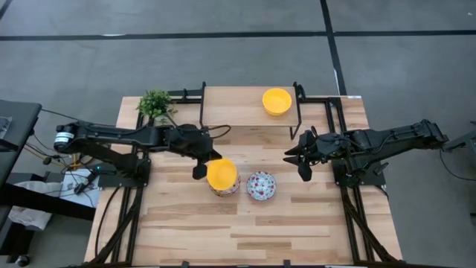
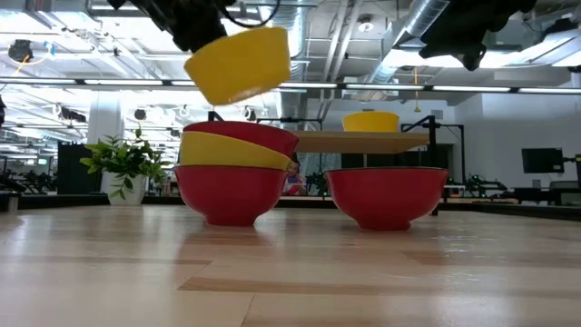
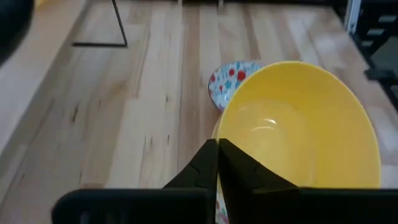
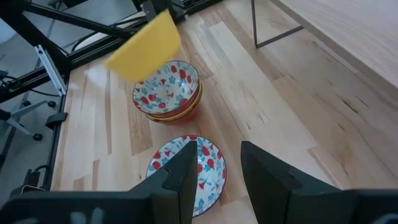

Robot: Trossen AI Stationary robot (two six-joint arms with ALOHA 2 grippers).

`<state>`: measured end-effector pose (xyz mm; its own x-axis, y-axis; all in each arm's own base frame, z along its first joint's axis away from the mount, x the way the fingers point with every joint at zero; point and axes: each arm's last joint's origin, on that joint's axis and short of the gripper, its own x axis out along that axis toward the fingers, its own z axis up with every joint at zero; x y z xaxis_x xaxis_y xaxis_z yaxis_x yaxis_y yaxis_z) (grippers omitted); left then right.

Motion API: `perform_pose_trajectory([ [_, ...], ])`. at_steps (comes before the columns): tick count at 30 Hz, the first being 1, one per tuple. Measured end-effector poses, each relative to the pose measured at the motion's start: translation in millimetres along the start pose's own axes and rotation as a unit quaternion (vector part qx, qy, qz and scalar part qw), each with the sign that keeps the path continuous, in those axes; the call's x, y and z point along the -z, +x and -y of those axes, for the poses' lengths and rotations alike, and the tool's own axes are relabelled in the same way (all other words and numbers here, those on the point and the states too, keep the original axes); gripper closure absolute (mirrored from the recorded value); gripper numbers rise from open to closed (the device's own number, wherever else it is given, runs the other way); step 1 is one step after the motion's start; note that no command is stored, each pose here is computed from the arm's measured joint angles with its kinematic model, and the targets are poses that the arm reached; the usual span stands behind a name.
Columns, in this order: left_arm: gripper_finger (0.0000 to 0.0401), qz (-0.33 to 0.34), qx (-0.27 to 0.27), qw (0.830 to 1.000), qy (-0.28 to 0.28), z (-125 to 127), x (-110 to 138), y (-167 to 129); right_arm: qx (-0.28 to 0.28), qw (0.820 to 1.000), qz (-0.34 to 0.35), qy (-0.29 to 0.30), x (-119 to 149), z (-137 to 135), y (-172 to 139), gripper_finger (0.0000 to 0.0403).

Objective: Pick & Place Mini bowls
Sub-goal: Stack the top left yellow bowl on the other yellow bowl on the shelf

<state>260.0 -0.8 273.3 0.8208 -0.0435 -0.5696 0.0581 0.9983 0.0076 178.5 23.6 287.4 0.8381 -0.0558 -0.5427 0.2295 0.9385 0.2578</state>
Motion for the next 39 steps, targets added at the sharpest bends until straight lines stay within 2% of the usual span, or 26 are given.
perform_pose_trajectory([
  [5,0.0394,0.022,-0.001,1.000,-0.010,0,-4,-12,-0.001,1.000,0.003,0.001,-1,0,0,0.0290],
  [12,0.0393,0.023,-0.009,0.999,-0.039,0,-4,-13,-0.007,1.000,0.013,0.003,-3,-1,0,0.0290],
  [22,0.0394,0.021,-0.026,0.987,-0.160,-1,-3,-10,-0.022,0.999,0.040,0.009,-8,-4,0,0.0290],
  [31,0.0394,0.028,-0.050,0.971,-0.232,-6,-7,-12,-0.017,0.999,0.041,0.016,-13,-8,25,0.0290],
  [35,0.0395,0.008,-0.063,0.968,-0.242,-12,-8,-16,0.001,0.999,0.028,0.035,-23,-9,39,0.0290],
  [39,0.0395,-0.003,-0.076,0.967,-0.245,-18,-10,-20,0.016,0.999,0.021,0.042,-44,-12,46,0.0290],
])
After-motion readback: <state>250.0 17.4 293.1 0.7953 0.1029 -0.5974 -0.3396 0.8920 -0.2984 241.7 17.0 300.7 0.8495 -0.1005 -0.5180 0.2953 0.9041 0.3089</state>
